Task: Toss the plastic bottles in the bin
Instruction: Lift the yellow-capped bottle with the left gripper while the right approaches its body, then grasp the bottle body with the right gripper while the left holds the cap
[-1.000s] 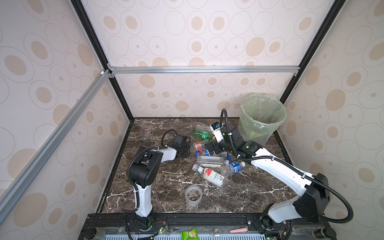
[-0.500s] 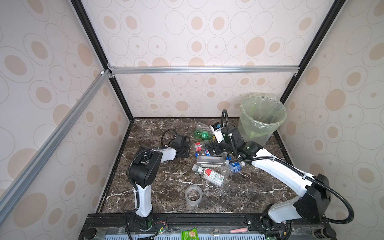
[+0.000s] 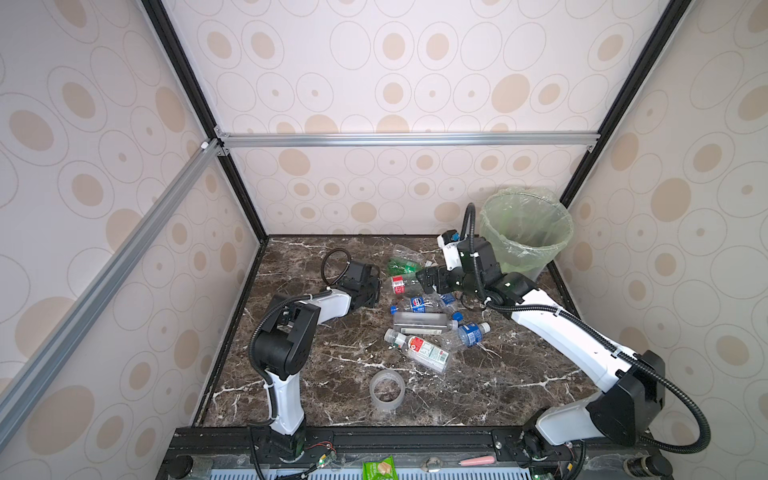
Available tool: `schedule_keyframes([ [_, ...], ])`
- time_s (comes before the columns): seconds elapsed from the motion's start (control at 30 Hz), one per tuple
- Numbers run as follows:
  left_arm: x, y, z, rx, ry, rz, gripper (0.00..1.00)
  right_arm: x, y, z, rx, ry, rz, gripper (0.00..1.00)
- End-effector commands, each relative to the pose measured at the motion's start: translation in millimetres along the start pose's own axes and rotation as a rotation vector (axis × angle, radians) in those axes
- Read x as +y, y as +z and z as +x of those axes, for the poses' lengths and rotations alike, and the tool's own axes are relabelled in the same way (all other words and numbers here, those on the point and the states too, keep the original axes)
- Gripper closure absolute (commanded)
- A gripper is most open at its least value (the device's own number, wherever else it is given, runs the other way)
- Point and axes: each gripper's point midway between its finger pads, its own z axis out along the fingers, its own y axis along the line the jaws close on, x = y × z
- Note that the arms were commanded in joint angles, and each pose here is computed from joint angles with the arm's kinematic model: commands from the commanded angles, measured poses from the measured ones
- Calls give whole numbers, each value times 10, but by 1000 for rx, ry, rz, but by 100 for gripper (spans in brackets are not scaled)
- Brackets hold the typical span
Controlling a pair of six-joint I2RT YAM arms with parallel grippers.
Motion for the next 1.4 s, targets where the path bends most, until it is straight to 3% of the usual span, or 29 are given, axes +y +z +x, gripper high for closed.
schedule_keyframes([
  [0.0, -485, -200, 98, 29, 31, 109, 79, 58, -17, -130, -7, 112, -31, 0],
  [0.5, -1359, -718, 432, 128, 55, 336, 77, -54, 230, -618, -102, 479, -87, 0],
  [0.63, -1544, -880, 454, 126, 44, 393, 77, -70, 333, -818, -141, 525, -100, 0],
  [1.27, -1770, -1185, 449, 91, -14, 504, 77, -18, 713, -1241, -267, 776, -207, 0],
  [1.37, -1778, -1209, 460, 81, -14, 510, 77, 24, 772, -1262, -278, 805, -236, 5],
])
